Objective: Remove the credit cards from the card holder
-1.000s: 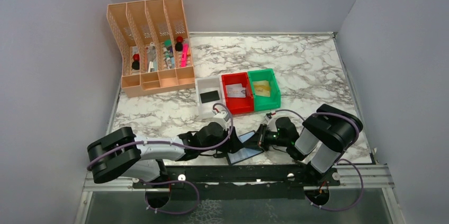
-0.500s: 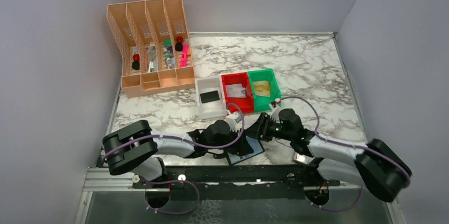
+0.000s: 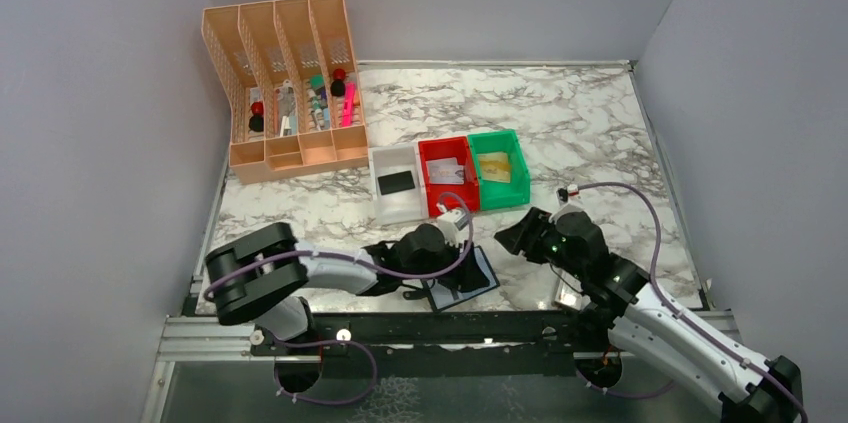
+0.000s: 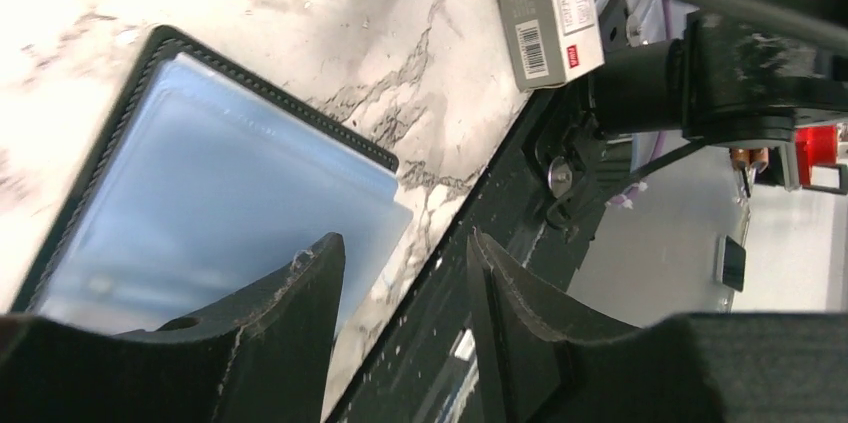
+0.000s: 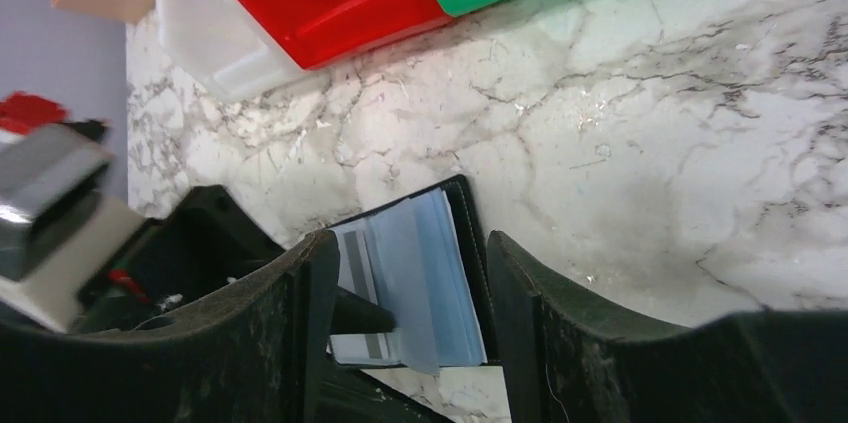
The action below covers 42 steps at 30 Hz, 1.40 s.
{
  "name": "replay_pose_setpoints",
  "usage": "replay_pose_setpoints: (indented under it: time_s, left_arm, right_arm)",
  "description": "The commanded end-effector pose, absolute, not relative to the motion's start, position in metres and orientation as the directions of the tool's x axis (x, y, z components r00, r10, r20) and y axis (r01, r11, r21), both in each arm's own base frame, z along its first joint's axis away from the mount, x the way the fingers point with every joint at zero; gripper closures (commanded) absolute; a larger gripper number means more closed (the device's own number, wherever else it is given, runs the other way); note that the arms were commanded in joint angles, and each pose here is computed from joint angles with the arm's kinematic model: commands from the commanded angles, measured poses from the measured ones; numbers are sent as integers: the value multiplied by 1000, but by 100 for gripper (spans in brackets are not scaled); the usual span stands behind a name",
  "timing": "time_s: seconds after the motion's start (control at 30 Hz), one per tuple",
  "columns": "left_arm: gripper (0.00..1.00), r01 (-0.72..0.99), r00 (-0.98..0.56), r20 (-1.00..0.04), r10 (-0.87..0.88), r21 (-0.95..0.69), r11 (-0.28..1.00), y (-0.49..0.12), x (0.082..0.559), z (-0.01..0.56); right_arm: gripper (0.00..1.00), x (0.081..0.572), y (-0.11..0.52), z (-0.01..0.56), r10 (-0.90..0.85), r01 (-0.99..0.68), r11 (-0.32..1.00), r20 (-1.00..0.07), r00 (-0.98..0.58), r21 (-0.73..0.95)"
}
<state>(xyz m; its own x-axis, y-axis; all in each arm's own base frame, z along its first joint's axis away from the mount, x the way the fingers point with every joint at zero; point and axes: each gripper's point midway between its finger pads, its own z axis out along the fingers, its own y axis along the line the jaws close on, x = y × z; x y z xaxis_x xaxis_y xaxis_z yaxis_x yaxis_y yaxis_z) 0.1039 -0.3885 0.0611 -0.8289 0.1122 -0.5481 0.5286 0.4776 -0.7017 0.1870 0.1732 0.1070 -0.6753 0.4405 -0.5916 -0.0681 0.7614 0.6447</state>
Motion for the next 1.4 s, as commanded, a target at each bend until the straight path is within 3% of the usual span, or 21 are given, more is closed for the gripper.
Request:
replay_pose_setpoints:
  time_s: [0.0,0.23,0.57,0.87,1.0,1.2,1.37]
  left_arm:
    - [46,532,-779,-626,-32,-688,494,-363,117,99]
    - [45,370,-790,-611,-46,-536,759,-287,128,64]
    - [54,377,-821,-570,-39,-592,713,-291,114,57]
    - [63,401,-848,-525,71,-549,733,-306,104,32]
    - [66,387,-855,-511,87,-518,763,-300,102,20]
    - [74,378,-867,-486,113,-493,784,-293,96,6]
    - [83,369,-873,-473,123,-473,800,-290,94,-3]
  right_arm:
    - [41,173,190,100,337,-154,748,-570,-750,645]
    - [49,147,250,113,109,-399,532,-527,-843,747]
    - [51,125,277,83,-93,-429,438,-435,-896,790]
    - [53,122,283,47,-153,-380,505,-353,-923,775]
    - [57,126,276,29,-121,-321,581,-310,-943,748]
    - [58,124,273,25,-76,-269,589,-279,-957,762]
    - [68,127,271,30,-29,-251,594,-291,-956,765]
